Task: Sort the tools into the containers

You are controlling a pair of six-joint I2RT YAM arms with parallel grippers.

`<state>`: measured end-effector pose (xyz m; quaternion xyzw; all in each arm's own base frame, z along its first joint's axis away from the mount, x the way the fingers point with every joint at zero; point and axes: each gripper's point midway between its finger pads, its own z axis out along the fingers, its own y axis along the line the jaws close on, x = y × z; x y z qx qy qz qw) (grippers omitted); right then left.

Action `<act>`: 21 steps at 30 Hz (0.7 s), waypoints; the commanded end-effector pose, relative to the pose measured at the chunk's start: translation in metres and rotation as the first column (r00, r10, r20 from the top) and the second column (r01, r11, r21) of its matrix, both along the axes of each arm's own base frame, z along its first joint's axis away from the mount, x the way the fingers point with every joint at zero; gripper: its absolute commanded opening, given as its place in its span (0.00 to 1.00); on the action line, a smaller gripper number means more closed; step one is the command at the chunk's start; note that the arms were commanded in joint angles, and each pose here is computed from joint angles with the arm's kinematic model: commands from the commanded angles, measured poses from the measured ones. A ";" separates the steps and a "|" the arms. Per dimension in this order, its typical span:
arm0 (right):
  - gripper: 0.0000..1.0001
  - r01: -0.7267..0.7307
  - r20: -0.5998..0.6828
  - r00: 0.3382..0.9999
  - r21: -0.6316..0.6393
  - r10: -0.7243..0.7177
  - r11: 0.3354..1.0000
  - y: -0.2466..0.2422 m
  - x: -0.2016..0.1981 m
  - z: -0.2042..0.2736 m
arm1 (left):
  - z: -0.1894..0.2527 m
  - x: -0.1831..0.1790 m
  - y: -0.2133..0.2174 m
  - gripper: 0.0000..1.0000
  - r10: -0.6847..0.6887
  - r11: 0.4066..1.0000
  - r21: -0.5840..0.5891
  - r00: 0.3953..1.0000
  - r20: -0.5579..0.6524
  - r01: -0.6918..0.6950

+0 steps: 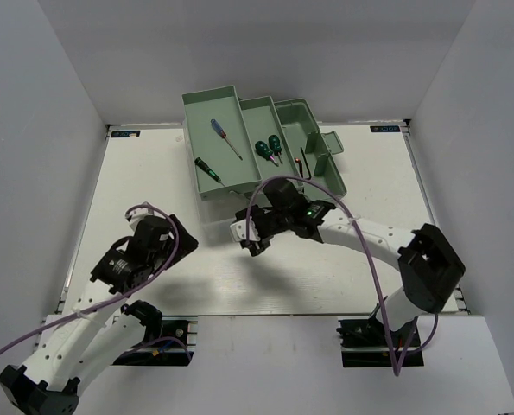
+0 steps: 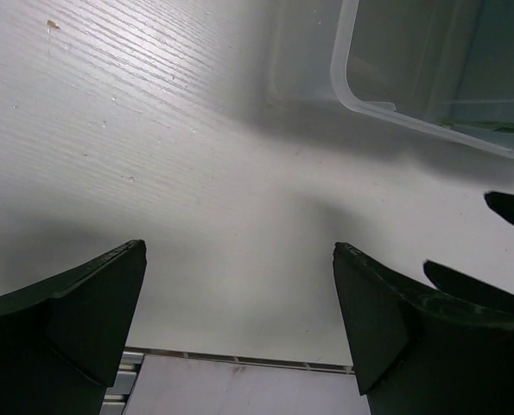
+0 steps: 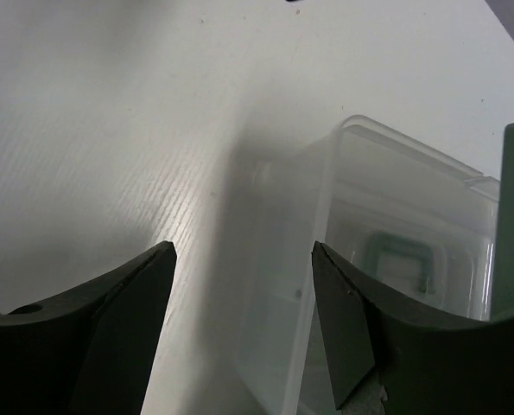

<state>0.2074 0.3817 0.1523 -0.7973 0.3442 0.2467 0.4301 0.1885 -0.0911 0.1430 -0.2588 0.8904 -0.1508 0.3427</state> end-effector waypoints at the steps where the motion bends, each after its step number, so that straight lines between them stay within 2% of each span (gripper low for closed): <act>1: 0.70 0.057 0.090 0.994 0.039 -0.061 0.998 0.024 0.019 0.004 | -0.003 -0.004 0.006 1.00 0.026 1.000 0.006 1.000 -0.003 -0.026; 2: 0.70 0.073 0.085 0.994 0.006 -0.073 0.997 0.026 0.024 -0.012 | -0.008 -0.007 0.005 1.00 0.019 1.000 0.004 1.000 -0.016 -0.019; 5: 0.70 0.107 0.149 0.983 0.019 -0.109 0.994 0.040 0.036 -0.012 | -0.011 -0.009 0.002 1.00 0.012 1.000 -0.012 0.999 -0.033 -0.012; 6: 0.70 0.150 0.177 0.974 -0.029 -0.142 0.988 0.042 0.044 -0.032 | -0.011 -0.009 0.002 1.00 0.012 1.000 -0.012 0.999 -0.033 -0.012; 10: 0.68 0.226 0.265 0.941 -0.029 -0.211 0.974 0.056 0.065 -0.046 | -0.015 -0.013 0.001 1.00 0.010 1.000 -0.026 0.999 -0.039 -0.011; 12: 0.68 0.235 0.259 0.940 -0.015 -0.223 0.972 0.059 0.065 -0.039 | -0.013 -0.013 0.001 1.00 0.010 0.999 -0.031 0.999 -0.031 -0.011; 15: 0.64 0.175 0.189 0.966 0.015 -0.175 0.984 0.054 0.044 -0.022 | -0.015 -0.015 0.002 1.00 0.010 1.000 -0.026 0.999 -0.039 -0.011; 16: 0.62 0.117 0.136 0.983 0.062 -0.124 0.991 0.055 0.028 0.001 | -0.013 -0.015 0.002 1.00 0.010 0.999 -0.031 0.999 -0.031 -0.011; 17: 0.60 0.098 0.094 0.991 0.030 -0.100 0.995 0.046 0.018 -0.002 | -0.017 -0.016 0.003 1.00 0.010 1.000 -0.026 0.999 -0.039 -0.011; 19: 0.57 0.006 0.061 0.998 0.098 -0.012 0.995 0.041 -0.006 0.024 | -0.019 -0.016 0.001 1.00 0.004 0.999 -0.032 0.999 -0.042 -0.005; 21: 0.57 0.006 0.069 0.997 0.108 -0.013 0.994 0.036 -0.011 0.030 | -0.018 -0.014 0.000 1.00 0.004 0.999 -0.038 1.000 -0.031 -0.005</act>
